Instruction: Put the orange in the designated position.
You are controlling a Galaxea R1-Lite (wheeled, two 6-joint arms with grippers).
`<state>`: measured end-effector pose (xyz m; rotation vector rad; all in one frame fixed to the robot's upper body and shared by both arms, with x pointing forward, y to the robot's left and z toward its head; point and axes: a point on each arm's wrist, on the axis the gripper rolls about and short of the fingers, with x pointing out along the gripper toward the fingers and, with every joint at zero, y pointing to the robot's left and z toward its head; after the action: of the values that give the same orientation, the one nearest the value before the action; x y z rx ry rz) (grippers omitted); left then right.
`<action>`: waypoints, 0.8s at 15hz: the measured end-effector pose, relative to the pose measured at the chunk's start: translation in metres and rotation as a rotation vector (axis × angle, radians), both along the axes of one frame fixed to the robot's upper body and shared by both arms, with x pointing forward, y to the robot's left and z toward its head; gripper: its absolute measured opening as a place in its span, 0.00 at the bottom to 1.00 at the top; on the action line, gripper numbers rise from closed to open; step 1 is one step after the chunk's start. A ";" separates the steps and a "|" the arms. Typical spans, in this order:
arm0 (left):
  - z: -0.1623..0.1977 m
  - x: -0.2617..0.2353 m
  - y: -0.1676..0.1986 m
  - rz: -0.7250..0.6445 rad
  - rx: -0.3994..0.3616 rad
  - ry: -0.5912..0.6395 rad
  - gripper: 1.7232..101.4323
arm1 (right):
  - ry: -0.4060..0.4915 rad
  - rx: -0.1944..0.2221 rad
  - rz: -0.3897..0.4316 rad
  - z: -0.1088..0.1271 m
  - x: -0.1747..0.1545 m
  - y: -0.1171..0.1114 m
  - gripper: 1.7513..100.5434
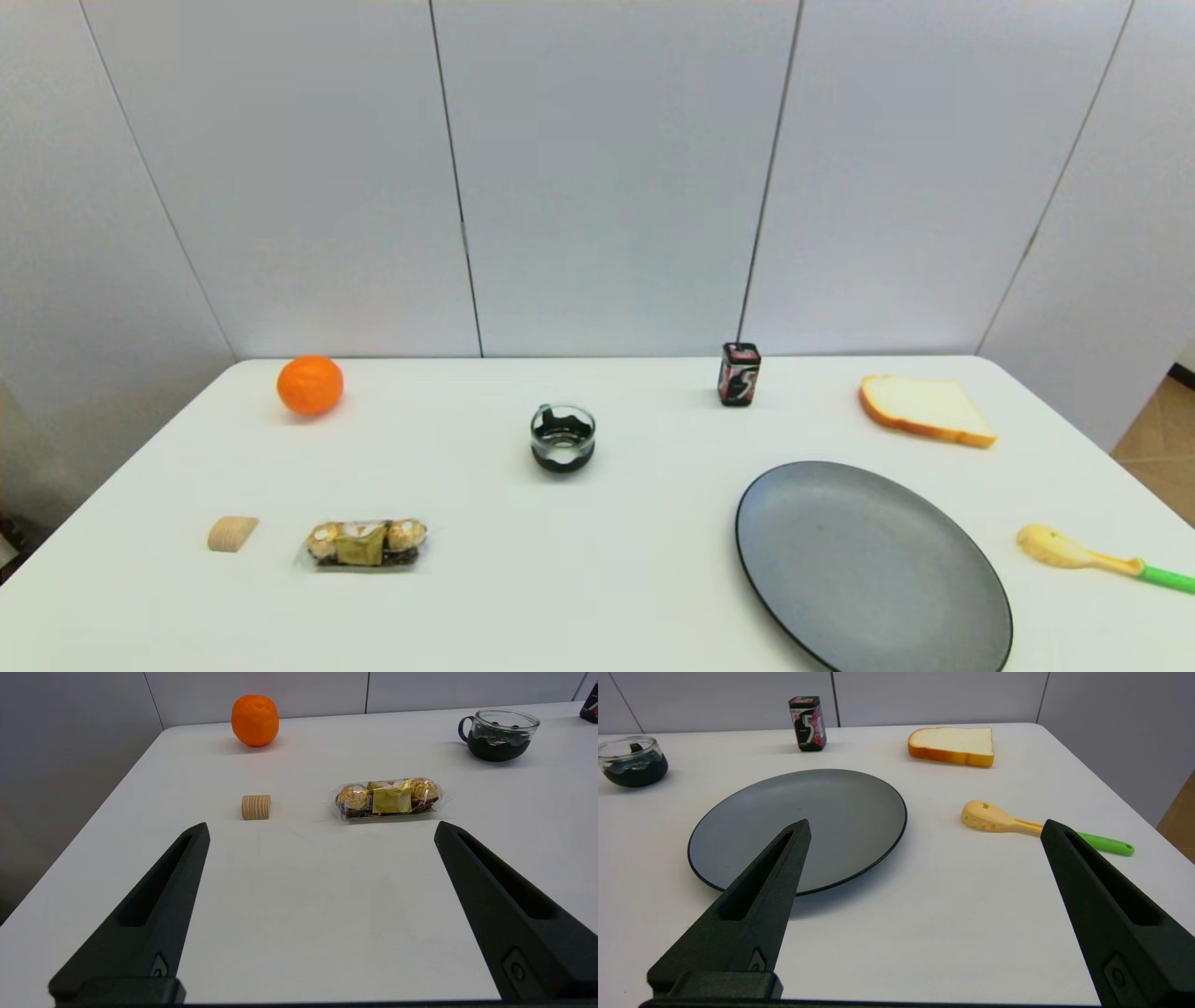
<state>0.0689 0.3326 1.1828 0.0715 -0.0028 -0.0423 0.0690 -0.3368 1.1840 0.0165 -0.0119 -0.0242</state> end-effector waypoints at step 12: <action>0.000 0.000 0.001 0.043 -0.089 0.001 0.96 | 0.000 0.000 0.000 0.000 0.000 0.000 0.97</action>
<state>0.0689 0.3335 1.1829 -0.0172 -0.0021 0.0004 0.0690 -0.3368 1.1840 0.0169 -0.0123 -0.0237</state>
